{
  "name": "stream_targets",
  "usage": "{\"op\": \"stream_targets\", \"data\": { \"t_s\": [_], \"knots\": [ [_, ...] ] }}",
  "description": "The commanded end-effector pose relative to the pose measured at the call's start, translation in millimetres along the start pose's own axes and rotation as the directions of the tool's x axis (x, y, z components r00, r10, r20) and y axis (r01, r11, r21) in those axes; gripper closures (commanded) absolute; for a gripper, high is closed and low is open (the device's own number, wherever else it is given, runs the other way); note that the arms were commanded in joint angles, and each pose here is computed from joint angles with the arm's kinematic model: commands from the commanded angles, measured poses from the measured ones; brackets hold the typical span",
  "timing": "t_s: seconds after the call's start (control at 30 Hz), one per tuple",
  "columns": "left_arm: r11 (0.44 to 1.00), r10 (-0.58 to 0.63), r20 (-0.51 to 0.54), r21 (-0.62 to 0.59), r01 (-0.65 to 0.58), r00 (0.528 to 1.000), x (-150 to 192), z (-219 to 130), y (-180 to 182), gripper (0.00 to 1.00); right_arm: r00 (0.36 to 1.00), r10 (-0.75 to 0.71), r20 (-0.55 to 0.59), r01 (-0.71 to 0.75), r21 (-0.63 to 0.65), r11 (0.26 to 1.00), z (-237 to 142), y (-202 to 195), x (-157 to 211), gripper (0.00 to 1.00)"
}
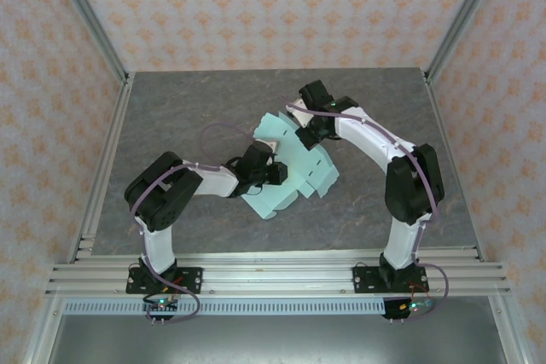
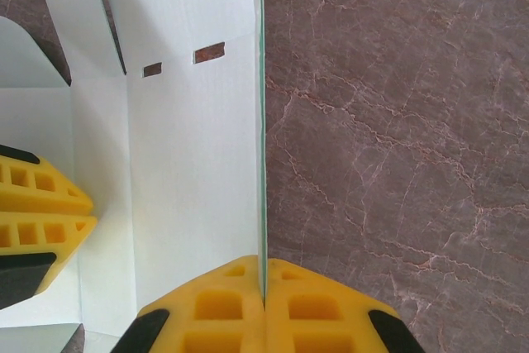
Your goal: Fold the paper box
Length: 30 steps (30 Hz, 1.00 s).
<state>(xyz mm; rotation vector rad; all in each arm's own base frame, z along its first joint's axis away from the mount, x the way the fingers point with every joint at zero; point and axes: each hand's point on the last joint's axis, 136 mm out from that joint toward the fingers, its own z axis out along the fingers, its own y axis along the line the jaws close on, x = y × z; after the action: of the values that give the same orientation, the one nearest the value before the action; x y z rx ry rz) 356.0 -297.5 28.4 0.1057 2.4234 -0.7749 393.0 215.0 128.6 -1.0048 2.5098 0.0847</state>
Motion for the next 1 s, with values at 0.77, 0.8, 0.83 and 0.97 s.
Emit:
{"op": "stream_targets", "data": {
  "t_s": [0.77,0.8,0.83,0.97],
  "knots": [
    [0.995,-0.095,0.007,-0.010,0.095,0.995,17,40,17,0.90,0.996,0.043,0.075,-0.040,-0.036,0.999,-12,42,-3,1.00],
    [0.995,-0.098,0.010,-0.007,0.098,0.995,17,39,16,0.90,0.997,0.035,0.068,-0.034,-0.010,0.999,-11,38,-1,1.00],
    [0.995,-0.099,0.011,-0.006,0.099,0.995,17,38,16,0.90,0.998,0.025,0.062,-0.027,0.018,0.999,-10,33,0,1.00],
    [0.996,-0.094,0.024,-0.007,0.094,0.995,12,34,14,0.86,0.997,-0.022,0.074,0.012,0.130,0.991,-14,15,-4,1.00]
  ]
}}
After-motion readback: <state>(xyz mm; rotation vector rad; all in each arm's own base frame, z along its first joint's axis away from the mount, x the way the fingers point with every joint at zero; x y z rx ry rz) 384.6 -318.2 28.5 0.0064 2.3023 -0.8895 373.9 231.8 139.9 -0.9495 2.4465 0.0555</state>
